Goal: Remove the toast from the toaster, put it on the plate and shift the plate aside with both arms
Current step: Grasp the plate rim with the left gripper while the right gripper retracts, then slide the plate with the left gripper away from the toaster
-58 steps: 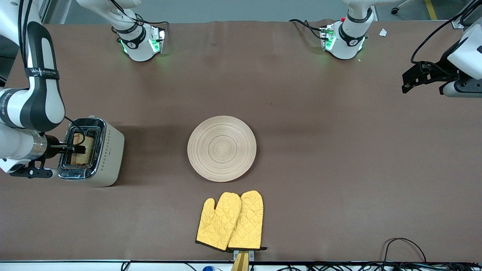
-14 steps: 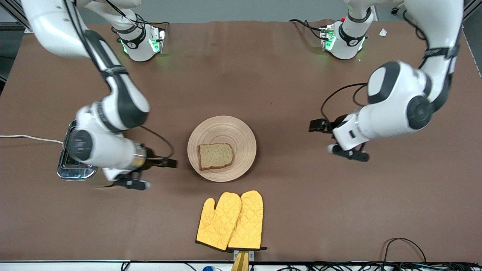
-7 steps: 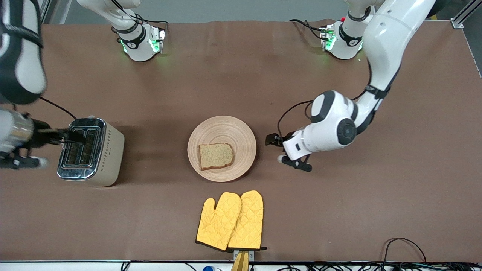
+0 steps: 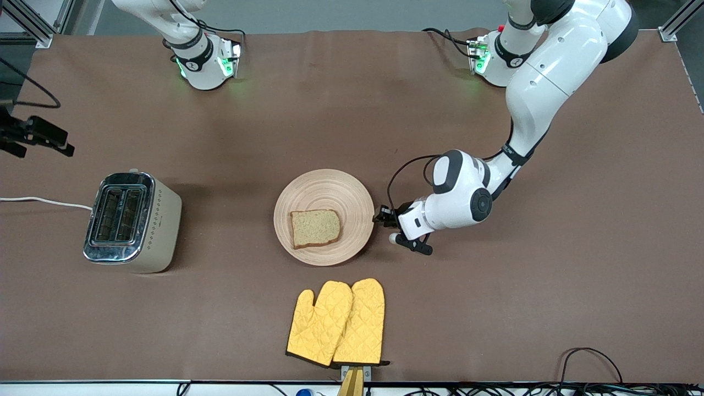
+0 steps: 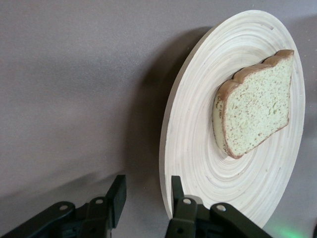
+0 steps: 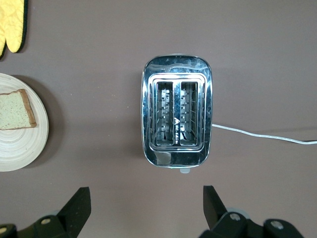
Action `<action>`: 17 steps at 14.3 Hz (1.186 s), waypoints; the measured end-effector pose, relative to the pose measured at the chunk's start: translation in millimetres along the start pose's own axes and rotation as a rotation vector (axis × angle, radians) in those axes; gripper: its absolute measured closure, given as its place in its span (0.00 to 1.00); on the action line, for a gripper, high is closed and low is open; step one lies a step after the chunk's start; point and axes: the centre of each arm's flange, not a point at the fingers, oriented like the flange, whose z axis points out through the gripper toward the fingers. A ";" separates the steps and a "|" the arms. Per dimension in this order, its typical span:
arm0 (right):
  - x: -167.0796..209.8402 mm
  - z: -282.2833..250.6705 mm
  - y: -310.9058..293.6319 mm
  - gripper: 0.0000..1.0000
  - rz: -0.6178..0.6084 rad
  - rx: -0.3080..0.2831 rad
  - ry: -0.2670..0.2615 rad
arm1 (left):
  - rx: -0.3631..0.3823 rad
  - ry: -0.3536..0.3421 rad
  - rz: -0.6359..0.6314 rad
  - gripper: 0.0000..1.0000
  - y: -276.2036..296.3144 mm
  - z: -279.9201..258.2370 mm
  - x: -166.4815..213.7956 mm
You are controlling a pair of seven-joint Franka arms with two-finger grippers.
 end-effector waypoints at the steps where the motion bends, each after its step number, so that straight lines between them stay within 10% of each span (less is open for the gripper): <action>1: -8.3 1.7 1.5 0.00 0.002 0.001 -0.003 | -0.025 0.001 -0.012 0.58 -2.6 2.1 0.2; 9: -0.4 -40.2 1.6 0.00 -0.003 -0.047 0.026 | -0.165 -0.011 -0.088 0.70 -11.0 27.2 -7.8; 11: 4.0 -37.7 -0.8 0.00 -0.007 -0.048 0.022 | -0.182 -0.012 -0.097 0.87 -11.6 30.2 -8.0; 17: 6.9 -36.6 -12.1 0.00 -0.028 -0.048 0.022 | -0.204 0.017 -0.083 0.88 -6.5 17.7 5.1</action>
